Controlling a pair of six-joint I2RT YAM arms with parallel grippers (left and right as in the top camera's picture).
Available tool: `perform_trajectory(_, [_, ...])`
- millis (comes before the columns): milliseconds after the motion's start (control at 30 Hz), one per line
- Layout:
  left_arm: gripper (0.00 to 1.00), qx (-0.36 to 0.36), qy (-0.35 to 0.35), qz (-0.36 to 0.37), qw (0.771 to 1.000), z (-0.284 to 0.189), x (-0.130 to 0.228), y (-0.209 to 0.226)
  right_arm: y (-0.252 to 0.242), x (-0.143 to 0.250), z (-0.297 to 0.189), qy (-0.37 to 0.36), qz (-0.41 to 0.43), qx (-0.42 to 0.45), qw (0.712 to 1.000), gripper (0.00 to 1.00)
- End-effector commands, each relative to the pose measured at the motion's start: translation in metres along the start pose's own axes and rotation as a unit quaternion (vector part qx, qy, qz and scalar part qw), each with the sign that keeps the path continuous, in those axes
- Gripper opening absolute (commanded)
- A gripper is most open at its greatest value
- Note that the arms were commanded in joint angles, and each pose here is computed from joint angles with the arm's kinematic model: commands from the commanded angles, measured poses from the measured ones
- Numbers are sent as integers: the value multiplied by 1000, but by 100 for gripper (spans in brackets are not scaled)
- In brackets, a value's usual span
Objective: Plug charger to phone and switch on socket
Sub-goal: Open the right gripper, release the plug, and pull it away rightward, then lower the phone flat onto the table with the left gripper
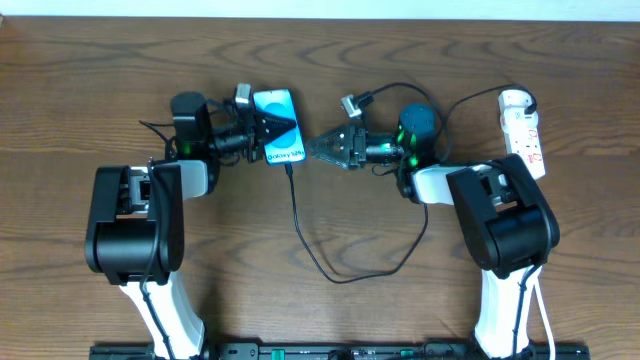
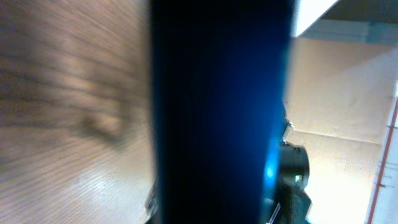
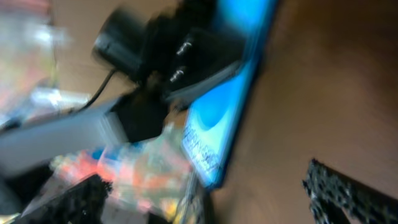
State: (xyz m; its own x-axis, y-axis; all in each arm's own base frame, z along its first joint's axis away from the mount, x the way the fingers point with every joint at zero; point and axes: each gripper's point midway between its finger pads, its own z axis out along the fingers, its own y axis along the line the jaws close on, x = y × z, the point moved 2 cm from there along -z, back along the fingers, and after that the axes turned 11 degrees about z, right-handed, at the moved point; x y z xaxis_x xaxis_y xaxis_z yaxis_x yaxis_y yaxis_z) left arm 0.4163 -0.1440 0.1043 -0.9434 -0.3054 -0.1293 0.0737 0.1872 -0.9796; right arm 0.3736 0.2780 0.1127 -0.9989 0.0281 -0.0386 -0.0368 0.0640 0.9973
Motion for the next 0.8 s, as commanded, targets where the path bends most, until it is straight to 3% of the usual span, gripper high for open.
perform_trajectory(0, [7, -18, 2, 65, 998, 9, 3, 3, -7, -19, -13, -45, -63, 18, 997, 99])
perform_trajectory(267, [7, -90, 3, 89, 992, 11, -2, 25, -4, -44, -41, -107, -77, 40, 991, 99])
perform_trajectory(533, [7, -120, -2, 151, 981, 10, -11, 30, -35, -47, -57, -145, -65, 148, 976, 99])
perform_trajectory(767, [7, -137, 7, 125, 983, 16, -12, 66, -32, -46, -67, -160, -89, 203, 962, 99])
